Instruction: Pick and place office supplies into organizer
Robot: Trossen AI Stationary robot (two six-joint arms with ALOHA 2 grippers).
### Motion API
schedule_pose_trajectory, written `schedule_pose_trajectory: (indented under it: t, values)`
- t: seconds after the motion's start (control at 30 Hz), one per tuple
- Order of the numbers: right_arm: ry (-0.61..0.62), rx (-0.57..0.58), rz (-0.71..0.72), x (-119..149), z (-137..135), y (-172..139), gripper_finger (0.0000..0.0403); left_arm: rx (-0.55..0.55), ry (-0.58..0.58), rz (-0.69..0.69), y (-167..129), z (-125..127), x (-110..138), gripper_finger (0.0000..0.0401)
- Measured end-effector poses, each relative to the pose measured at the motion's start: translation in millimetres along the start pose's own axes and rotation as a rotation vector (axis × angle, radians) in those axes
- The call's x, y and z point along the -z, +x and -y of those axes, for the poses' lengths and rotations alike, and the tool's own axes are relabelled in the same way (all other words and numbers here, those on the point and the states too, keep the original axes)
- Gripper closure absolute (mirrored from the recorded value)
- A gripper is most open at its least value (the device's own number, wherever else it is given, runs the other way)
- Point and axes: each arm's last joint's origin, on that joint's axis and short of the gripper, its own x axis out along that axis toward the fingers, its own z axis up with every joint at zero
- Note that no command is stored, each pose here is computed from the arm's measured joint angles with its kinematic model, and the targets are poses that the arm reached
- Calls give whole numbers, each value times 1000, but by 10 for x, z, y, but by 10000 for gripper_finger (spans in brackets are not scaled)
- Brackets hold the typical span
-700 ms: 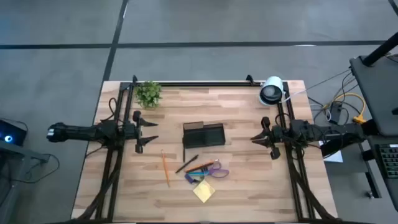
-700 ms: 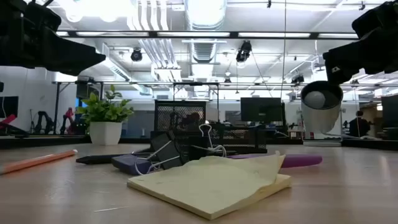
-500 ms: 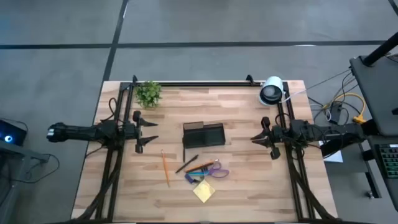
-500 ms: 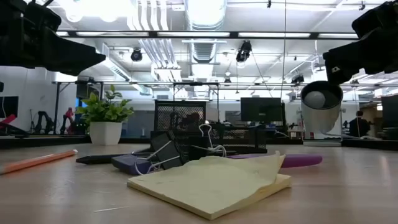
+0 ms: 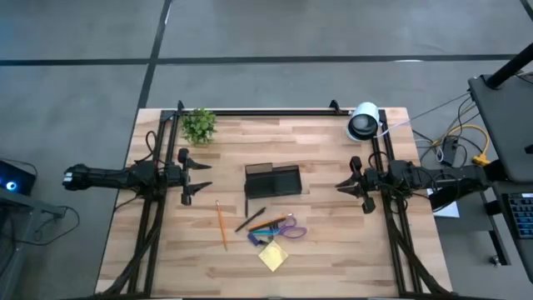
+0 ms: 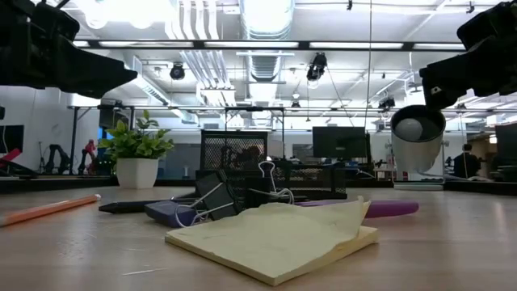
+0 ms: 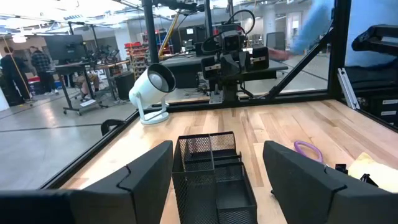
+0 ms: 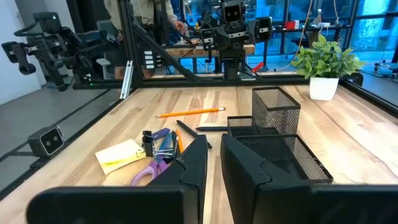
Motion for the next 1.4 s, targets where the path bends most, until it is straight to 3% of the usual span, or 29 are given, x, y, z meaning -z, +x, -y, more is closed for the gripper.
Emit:
schedule_pose_trajectory:
  t: [0.83,1.0,1.1,1.2,1.3,1.4]
  values:
    - [-8,1,8,-8,0,0,364,0,0,0,0,0,0,166]
    - [-23,108,255,-237,13,-29,364,0,0,0,0,0,0,166]
    - [113,200,499,-443,27,-97,364,-86,59,27,-1,-29,-35,166]
    - [378,331,659,-518,77,-136,364,-161,77,142,-16,-60,-158,166]
    - [643,383,704,-481,119,-90,364,-182,46,265,-43,-79,-276,166]
    - [711,394,658,-425,135,-4,364,-207,50,369,-81,-97,-374,166]
